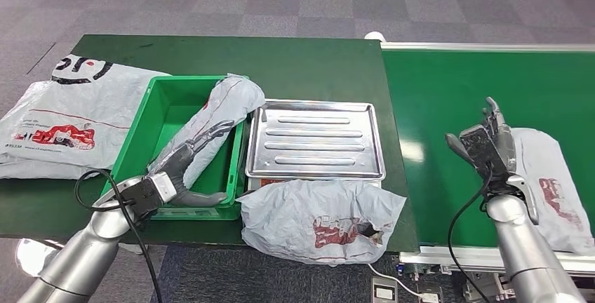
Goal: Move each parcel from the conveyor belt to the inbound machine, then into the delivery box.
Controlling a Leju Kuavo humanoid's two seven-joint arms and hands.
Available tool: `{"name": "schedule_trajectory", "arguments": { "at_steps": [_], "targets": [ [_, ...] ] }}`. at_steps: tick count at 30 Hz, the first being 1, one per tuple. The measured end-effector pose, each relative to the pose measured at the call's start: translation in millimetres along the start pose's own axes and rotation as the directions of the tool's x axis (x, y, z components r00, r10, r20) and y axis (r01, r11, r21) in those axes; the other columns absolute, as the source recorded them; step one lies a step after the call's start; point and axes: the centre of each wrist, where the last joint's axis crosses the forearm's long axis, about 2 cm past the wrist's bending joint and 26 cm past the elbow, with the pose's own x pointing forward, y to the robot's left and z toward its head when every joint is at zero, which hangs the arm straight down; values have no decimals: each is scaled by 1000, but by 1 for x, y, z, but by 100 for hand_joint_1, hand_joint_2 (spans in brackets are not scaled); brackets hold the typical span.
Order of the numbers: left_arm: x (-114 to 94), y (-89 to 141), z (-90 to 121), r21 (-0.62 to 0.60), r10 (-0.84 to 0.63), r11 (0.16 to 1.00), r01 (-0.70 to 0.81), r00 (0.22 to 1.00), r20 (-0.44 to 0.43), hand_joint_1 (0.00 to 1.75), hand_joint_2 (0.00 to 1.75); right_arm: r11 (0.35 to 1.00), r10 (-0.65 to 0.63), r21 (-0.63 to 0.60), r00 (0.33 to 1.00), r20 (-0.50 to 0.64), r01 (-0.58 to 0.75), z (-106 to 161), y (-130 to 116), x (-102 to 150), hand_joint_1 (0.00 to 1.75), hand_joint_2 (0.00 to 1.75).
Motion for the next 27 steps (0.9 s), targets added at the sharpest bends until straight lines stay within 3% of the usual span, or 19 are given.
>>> {"name": "schedule_trajectory", "arguments": {
  "at_steps": [7,15,21,27],
  "targets": [
    [4,6,8,-103,92,991,-85,993,69,0,175,1000,13,-10,999,-33,-14,7,-8,-9,0,175],
    [15,27,20,-240,19,971,-7,999,48,0,175,999,32,-29,997,-66,-34,26,-31,-21,0,175],
    [23,39,25,-276,-250,932,234,968,-23,0,175,998,45,-30,997,-68,-47,33,-39,-19,0,175],
    [25,30,26,-302,-462,852,428,885,-49,0,175,997,65,-29,996,-66,-67,31,-41,-17,0,175]
  ]
}}
